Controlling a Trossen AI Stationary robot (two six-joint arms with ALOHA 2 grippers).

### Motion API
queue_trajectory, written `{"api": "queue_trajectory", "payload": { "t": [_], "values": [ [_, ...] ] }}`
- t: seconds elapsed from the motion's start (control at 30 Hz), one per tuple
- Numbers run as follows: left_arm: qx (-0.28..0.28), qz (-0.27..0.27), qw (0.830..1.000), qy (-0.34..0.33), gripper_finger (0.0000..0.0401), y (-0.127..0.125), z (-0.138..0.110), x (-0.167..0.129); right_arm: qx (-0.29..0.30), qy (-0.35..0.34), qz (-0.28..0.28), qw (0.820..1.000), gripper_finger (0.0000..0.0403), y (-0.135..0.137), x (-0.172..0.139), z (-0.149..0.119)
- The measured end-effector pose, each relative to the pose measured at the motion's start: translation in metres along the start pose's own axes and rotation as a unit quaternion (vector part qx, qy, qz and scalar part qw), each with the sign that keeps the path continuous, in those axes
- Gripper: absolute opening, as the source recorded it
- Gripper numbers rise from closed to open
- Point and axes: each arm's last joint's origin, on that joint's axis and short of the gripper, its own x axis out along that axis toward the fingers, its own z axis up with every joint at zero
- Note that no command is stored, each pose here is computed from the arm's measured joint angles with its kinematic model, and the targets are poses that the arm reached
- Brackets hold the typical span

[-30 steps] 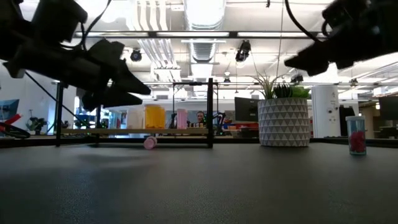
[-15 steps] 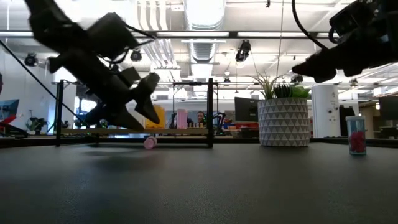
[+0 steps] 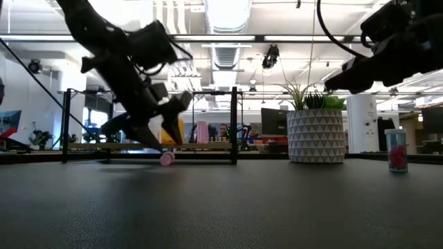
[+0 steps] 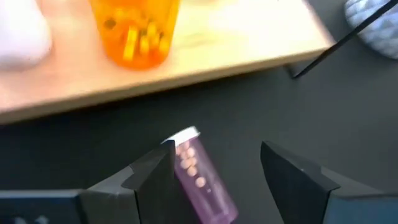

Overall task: Pick and place medicine bottles onto shelf by color
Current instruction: Put the pink pill bottle on the shelf aligned with the other pink pill bottles

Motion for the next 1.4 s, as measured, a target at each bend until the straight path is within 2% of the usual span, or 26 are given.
{"api": "queue_trajectory", "payload": {
  "t": [0.27,0.4,0.57,0.8,1.07,1.23,1.33,1.4],
  "values": [
    [-0.003,0.032,0.999,0.031,0.0221,0.001,-0.010,0.025,-0.022,-0.009,0.000,1.000,0.0233,0.000,0.001,0.008],
    [0.020,0.054,0.998,0.039,0.0215,0.000,-0.012,0.031,-0.020,-0.007,0.000,1.000,0.0233,0.001,0.001,0.008],
    [0.049,0.071,0.996,0.037,0.0177,-0.001,-0.013,0.034,0.018,-0.003,0.001,1.000,0.0233,0.001,0.002,0.007],
    [0.080,0.059,0.994,0.036,0.0117,-0.007,-0.009,0.033,0.046,-0.004,0.001,0.999,0.0233,0.001,0.002,0.007],
    [0.125,0.038,0.991,0.032,0.0091,-0.019,-0.007,0.029,0.085,-0.004,0.001,0.996,0.0233,0.001,0.003,0.007],
    [0.150,0.005,0.988,0.022,0.0090,-0.028,-0.009,0.025,0.135,-0.019,0.003,0.991,0.0233,0.001,0.003,0.010],
    [0.183,-0.056,0.981,0.014,0.0090,-0.040,-0.011,0.021,0.148,-0.039,0.007,0.988,0.0233,0.001,0.002,0.014],
    [0.214,-0.114,0.970,0.010,0.0089,-0.051,-0.012,0.018,0.145,-0.044,0.007,0.988,0.0233,0.001,0.002,0.015]
  ]
}}
